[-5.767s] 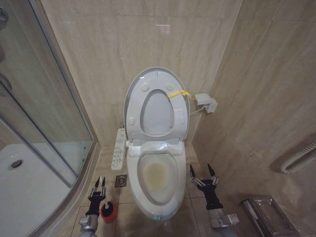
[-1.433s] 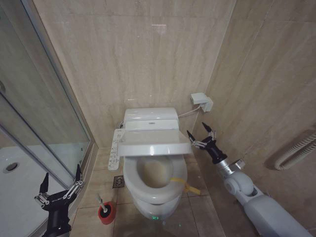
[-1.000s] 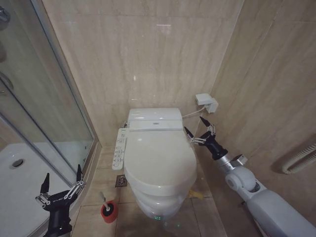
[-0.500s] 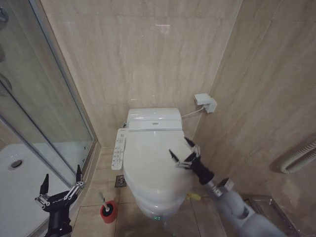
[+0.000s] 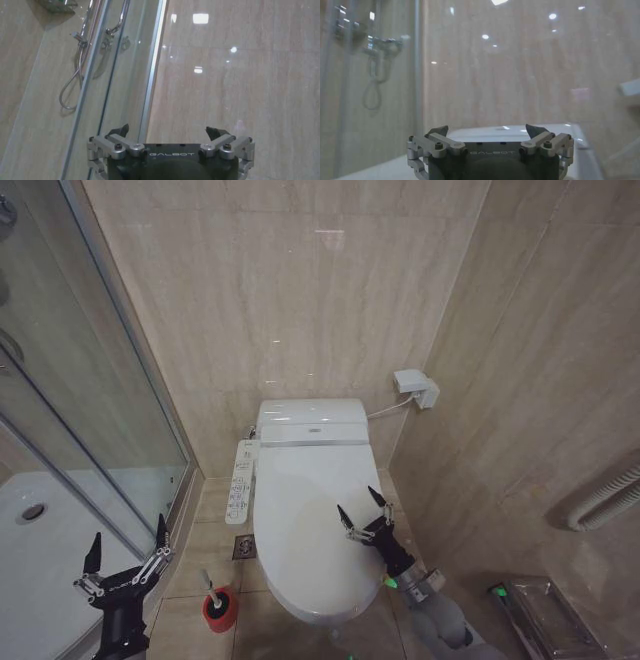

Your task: Open the toilet lid, clean the toilet bowl with a toilet brush, close the toilet lid, and flush.

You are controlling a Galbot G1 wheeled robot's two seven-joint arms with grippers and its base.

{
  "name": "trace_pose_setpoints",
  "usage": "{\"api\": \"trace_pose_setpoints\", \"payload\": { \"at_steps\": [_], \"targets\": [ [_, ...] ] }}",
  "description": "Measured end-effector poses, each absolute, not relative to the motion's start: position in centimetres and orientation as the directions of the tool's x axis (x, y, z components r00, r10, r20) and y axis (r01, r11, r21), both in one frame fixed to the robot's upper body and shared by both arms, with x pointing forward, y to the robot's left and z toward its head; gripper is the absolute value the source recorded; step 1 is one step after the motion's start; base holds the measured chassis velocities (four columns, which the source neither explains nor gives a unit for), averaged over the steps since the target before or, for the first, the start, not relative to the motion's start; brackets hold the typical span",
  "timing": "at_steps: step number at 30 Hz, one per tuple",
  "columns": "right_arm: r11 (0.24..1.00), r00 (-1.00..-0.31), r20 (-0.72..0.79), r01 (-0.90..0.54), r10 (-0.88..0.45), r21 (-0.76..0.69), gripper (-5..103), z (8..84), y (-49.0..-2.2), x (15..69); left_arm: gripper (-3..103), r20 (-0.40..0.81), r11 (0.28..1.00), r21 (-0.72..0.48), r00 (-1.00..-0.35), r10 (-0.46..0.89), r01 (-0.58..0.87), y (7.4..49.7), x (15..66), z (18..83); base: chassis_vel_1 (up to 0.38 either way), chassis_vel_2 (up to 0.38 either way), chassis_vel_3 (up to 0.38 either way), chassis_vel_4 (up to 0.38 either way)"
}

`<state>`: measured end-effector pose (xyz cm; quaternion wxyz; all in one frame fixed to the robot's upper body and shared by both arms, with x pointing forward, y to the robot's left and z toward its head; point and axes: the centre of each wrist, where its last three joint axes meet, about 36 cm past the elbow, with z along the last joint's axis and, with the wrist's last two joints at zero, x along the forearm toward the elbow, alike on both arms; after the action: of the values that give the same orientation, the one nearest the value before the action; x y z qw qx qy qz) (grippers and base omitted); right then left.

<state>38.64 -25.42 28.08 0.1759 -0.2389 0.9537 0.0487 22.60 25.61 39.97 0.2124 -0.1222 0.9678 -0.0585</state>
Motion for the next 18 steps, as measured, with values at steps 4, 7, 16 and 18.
{"api": "trace_pose_setpoints", "payload": {
  "at_steps": [4,7,16,18],
  "targets": [
    [0.91,-0.854,-0.357,-0.414,-0.379,0.023,100,27.5,-25.8,39.3,100,-0.397,0.964,-0.167,-0.881,-0.257,-0.206,25.5,22.7,39.9,0.0,0.0,0.0,0.0],
    [0.931,-0.875,-0.363,-0.362,-0.32,0.05,100,27.6,-26.0,39.6,100,-0.398,0.965,-0.165,-0.882,-0.253,-0.203,25.6,22.9,39.7,0.0,0.0,0.0,0.0],
    [0.949,-0.902,-0.325,-0.314,-0.284,0.042,100,25.9,-26.7,38.8,100,-0.395,0.966,-0.171,-0.884,-0.25,-0.196,25.5,23.2,39.4,0.0,0.0,0.0,0.0],
    [0.948,-0.905,-0.309,-0.316,-0.292,0.03,100,25.1,-26.7,38.4,100,-0.394,0.966,-0.172,-0.885,-0.248,-0.194,25.4,23.3,39.3,0.0,0.0,0.0,0.0]
  ]
}}
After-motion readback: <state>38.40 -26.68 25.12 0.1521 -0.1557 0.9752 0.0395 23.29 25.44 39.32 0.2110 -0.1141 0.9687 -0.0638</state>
